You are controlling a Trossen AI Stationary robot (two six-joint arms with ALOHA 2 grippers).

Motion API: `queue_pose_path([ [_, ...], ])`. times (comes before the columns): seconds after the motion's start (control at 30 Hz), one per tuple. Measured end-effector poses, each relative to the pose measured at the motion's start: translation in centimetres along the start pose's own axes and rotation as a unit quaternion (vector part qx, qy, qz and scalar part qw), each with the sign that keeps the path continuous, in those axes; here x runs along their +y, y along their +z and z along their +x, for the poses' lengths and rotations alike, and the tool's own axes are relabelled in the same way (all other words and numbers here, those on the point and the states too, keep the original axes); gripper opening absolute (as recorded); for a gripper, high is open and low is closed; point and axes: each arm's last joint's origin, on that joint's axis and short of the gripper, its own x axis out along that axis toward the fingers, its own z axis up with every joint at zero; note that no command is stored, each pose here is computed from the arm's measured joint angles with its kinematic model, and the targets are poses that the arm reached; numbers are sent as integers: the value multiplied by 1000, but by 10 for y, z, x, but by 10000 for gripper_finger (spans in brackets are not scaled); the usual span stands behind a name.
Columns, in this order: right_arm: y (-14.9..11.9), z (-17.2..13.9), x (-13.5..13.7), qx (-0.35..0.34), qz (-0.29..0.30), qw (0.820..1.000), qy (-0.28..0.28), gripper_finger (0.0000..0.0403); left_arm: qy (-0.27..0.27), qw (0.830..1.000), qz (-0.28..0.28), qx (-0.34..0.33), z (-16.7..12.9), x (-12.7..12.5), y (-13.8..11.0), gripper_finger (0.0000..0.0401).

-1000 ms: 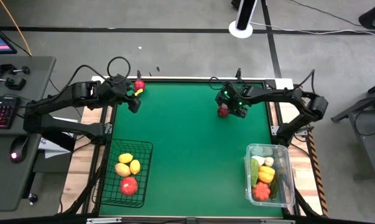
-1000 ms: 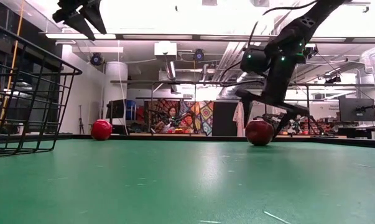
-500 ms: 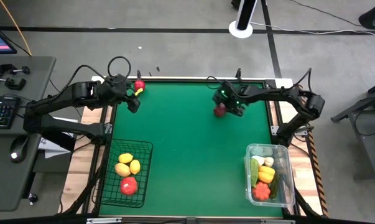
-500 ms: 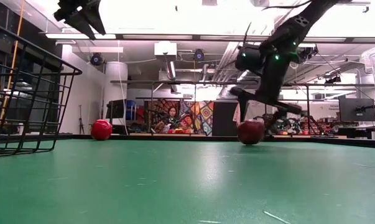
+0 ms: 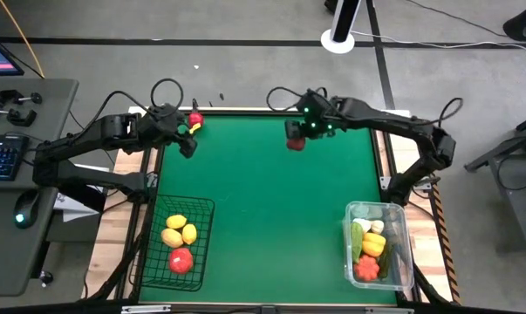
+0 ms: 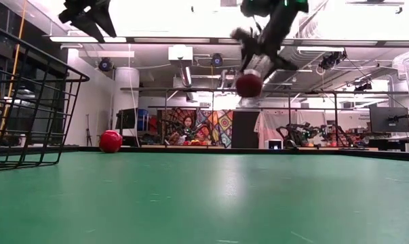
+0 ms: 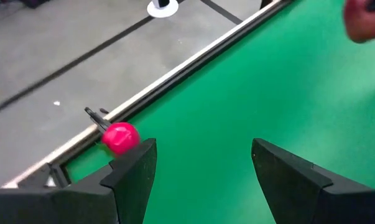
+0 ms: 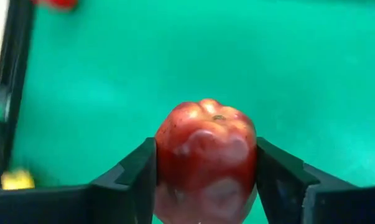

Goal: Sort produce into baskets
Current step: Put the red apple into the black wire basket

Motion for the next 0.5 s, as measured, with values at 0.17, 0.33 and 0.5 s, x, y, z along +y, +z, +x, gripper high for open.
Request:
queue_pose_path([
  [0.17,-14,-38,25,41,-145,988,15,213,-17,998,-56,1,0,-1,1,251],
  [0.33,-42,-56,44,84,-264,960,43,207,-46,991,-124,-8,0,-4,5,251],
  [0.5,-68,-52,65,64,-351,929,101,211,-106,978,-179,3,-1,-9,8,251],
])
